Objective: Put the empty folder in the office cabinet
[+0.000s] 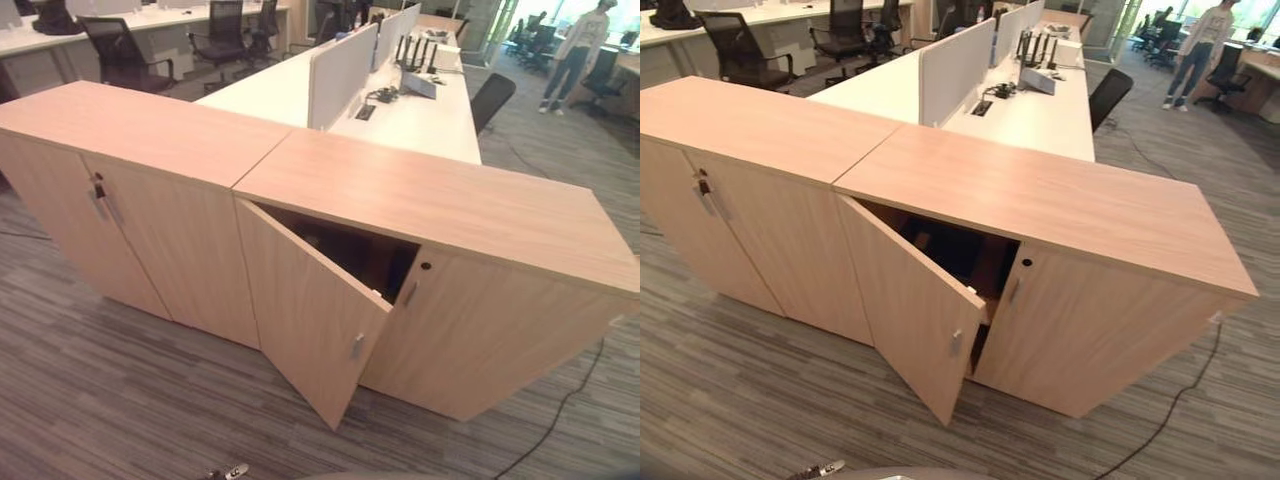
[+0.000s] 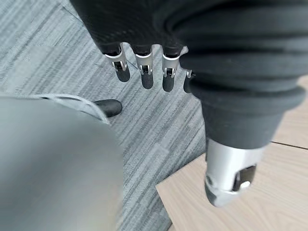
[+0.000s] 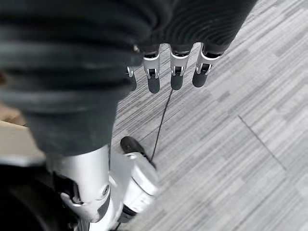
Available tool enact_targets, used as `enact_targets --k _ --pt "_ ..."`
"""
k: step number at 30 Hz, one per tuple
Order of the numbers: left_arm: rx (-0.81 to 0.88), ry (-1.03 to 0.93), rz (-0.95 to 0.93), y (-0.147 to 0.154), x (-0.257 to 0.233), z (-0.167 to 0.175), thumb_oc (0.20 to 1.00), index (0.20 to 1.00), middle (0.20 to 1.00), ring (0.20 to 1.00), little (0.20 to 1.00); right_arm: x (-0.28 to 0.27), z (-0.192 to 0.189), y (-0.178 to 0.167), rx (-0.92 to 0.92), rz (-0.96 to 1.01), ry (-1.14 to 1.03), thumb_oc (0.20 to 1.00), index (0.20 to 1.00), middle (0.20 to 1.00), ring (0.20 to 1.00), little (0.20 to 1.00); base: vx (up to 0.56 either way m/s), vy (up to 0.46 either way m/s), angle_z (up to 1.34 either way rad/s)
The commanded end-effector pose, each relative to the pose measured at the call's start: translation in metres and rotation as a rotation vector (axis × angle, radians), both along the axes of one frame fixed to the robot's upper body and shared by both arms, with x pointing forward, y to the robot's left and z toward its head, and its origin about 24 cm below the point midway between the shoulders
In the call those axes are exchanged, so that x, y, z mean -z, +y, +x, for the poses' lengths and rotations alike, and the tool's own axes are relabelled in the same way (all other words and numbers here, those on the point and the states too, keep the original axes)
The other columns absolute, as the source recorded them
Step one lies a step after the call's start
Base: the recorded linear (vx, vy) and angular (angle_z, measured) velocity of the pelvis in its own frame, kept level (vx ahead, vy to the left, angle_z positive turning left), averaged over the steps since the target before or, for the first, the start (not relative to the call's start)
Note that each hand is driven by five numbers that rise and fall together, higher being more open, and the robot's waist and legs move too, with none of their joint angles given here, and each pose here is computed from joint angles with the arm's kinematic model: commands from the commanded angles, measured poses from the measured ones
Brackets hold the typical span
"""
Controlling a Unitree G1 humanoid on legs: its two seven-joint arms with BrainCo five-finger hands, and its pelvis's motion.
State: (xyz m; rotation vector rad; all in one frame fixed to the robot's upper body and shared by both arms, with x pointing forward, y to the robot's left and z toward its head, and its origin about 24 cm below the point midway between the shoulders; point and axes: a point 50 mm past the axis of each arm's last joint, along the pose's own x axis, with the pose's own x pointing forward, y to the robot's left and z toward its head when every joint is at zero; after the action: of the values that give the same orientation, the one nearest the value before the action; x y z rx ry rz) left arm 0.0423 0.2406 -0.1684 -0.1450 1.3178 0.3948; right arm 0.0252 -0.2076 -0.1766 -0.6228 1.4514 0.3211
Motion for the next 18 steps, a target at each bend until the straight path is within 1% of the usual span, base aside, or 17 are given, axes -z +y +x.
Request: enact_targets --k 1,6,9,11,16,17,18 --pt "0.001 -0.028 -0.044 -0.029 0.005 0.020 1.000 1.000 1.000 1.000 1.000 0.003 0.026 0.053 -0.030 0.148 -0.081 1.000 1.000 1.000 1.000 1.000 -0.07 -0.124 -0.13" --pt "-0.047 -0.100 -0.010 -0.038 0.002 0.034 1.000 1.000 1.000 1.000 1.000 0.001 0.034 0.046 -0.022 0.117 -0.134 1.000 1.000 1.000 1.000 1.000 -0.08 -0.014 -0.49" --pt "0.042 -0.074 0.018 -0.045 0.004 0.033 1.000 1.000 1.000 1.000 1.000 0.000 0.037 0.036 -0.013 0.074 -0.162 1.000 1.000 1.000 1.000 1.000 -0.02 0.087 -0.46" --pt "0.124 -0.048 0.028 -0.047 0.005 0.028 1.000 1.000 1.000 1.000 1.000 0.000 0.030 0.031 -0.001 0.052 -0.153 1.000 1.000 1.000 1.000 1.000 0.04 0.120 -0.52" --pt "0.207 -0.012 0.044 -0.044 0.006 0.021 1.000 1.000 1.000 1.000 1.000 0.001 0.019 0.019 0.030 0.015 -0.115 1.000 1.000 1.000 1.000 1.000 0.05 0.139 -0.24" --pt "0.243 -0.014 0.037 -0.044 0.006 0.023 1.000 1.000 1.000 1.000 1.000 -0.003 0.024 -0.006 0.052 -0.052 -0.097 1.000 1.000 1.000 1.000 1.000 0.06 0.101 -0.13" --pt "0.354 -0.005 0.077 -0.040 0.005 0.027 1.000 1.000 1.000 1.000 1.000 -0.004 0.028 -0.010 0.074 -0.061 -0.111 1.000 1.000 1.000 1.000 1.000 0.05 0.063 -0.06"
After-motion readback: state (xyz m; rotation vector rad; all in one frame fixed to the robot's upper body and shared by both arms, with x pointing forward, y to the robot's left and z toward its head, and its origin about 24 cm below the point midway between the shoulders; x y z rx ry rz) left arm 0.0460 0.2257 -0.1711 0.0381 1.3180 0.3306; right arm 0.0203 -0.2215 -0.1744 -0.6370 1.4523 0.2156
